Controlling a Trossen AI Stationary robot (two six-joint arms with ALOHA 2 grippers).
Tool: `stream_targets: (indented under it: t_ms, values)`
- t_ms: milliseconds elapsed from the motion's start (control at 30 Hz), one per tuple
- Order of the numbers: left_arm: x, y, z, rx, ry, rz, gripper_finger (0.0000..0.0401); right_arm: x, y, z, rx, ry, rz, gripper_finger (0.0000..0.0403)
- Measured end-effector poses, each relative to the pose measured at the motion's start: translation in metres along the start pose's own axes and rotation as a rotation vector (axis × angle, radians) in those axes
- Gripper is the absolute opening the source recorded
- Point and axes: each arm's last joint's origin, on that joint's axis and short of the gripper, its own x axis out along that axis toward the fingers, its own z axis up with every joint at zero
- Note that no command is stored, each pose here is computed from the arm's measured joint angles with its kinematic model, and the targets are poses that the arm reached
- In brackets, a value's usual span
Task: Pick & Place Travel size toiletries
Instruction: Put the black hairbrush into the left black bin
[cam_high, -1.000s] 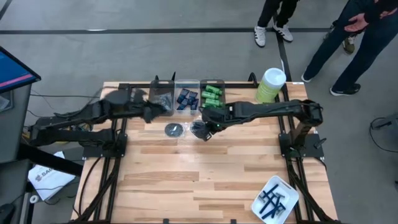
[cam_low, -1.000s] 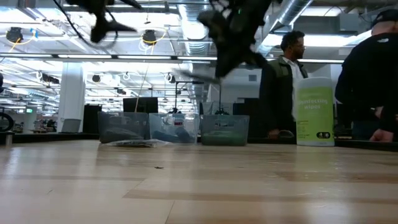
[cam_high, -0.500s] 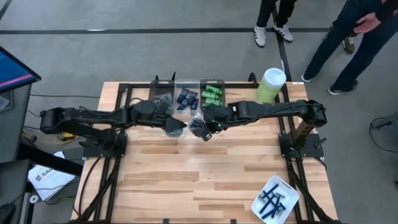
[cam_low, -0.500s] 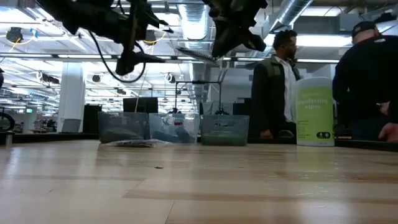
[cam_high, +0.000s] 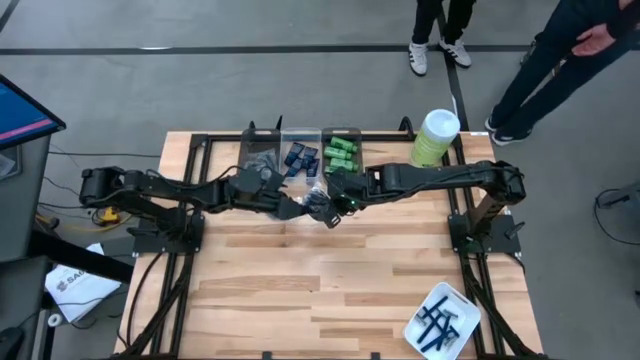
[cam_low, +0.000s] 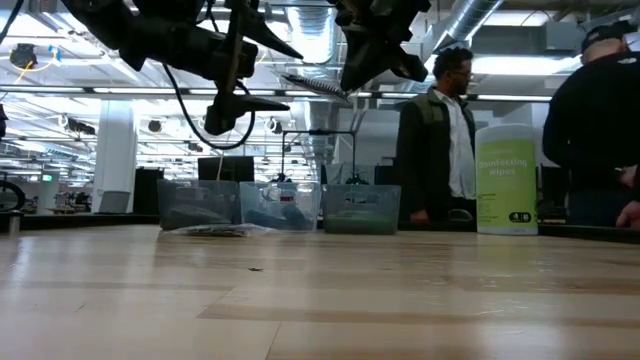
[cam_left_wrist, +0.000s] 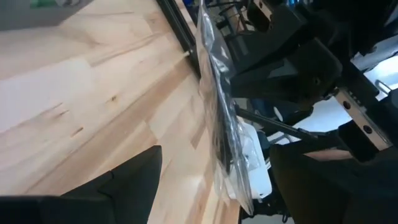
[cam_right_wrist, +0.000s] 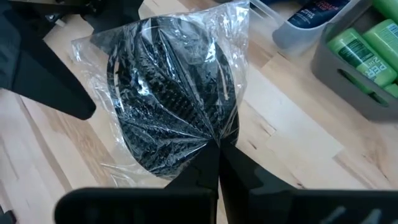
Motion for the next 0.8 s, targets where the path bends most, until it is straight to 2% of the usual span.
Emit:
stream_targets:
  t_ms: [133, 233, 667, 733, 800]
  values:
    - [-0.0001, 0.0003, 0.0018, 0.0, -0.05, 0.022, 0.0284, -0.0003, 0.0011, -0.001, -0.009, 0.001, 0.002, 0.0]
    - [-0.0001, -0.0005, 0.0027, 0.001, -0.067, 0.018, 0.0255, -0.0003, 0.0013, -0.0012, -0.017, 0.001, 0.003, 0.0]
    - [-0.0002, -0.0004, 0.0031, 0.004, -0.079, 0.024, 0.0039, -0.0004, 0.004, 0.0017, -0.073, -0.029, 0.029, 0.0]
    - [-0.0002, -0.0006, 0.003, 0.007, -0.07, 0.019, 0.0021, -0.0006, 0.0054, 0.0026, -0.099, -0.042, 0.04, 0.0003]
    - [-0.0002, -0.0007, 0.0029, 0.02, -0.065, 0.016, 0.0021, -0.0008, 0.0068, 0.0029, -0.124, -0.05, 0.049, 0.0015]
